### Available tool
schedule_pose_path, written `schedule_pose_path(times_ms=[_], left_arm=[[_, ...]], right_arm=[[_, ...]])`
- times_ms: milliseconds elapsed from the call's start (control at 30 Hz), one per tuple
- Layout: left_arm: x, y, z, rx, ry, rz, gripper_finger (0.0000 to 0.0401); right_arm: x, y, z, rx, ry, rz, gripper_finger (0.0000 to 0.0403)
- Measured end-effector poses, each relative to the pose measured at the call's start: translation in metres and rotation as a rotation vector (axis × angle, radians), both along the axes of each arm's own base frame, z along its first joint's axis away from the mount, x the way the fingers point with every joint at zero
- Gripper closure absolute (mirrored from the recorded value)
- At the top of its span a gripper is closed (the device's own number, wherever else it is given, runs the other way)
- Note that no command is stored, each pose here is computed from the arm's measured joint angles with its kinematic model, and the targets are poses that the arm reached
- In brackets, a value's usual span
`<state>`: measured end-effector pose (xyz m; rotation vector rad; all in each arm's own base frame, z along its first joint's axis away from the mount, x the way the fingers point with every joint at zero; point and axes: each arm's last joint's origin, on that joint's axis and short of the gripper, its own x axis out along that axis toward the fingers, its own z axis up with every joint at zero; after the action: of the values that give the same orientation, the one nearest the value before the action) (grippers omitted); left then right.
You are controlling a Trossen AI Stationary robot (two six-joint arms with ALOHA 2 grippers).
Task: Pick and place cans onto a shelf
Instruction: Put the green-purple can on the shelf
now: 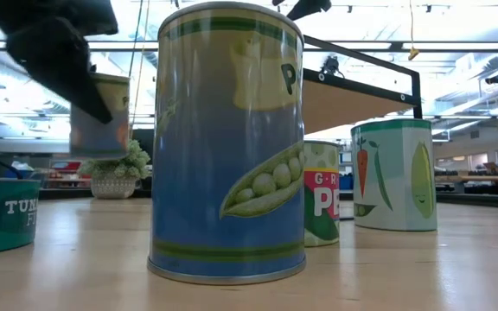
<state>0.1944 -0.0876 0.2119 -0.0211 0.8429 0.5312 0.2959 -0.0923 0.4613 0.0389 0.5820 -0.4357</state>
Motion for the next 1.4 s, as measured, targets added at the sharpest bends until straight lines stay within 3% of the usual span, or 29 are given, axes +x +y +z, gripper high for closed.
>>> schedule_pose_path(times_ms=[400, 733, 967, 1100, 1400], left_arm=[[0.002, 0.06, 0.04, 0.067, -0.043, -0.114, 0.0078], [0.01, 0.11, 0.057, -0.075, -0.134, -0.291, 0.0078], [0.01, 0.134, 0.085, -0.07, -0.208, -0.318, 0.0078], [0.014, 0.151, 0.095, -0.047, -0.214, -0.275, 0.0078], [0.046, 0.199, 0.102, -0.05, -0.182, -0.227, 0.0078]], right_arm=[[0.0, -0.004, 0.001, 0.021, -0.03, -0.025, 0.0037], [0.004, 0.006, 0.004, 0.037, -0.075, -0.004, 0.0037], [0.006, 0.013, 0.004, 0.054, -0.082, 0.006, 0.0037], [0.006, 0.015, 0.005, 0.05, -0.083, 0.006, 0.0037], [0.006, 0.015, 0.005, 0.05, -0.086, 0.006, 0.0037]])
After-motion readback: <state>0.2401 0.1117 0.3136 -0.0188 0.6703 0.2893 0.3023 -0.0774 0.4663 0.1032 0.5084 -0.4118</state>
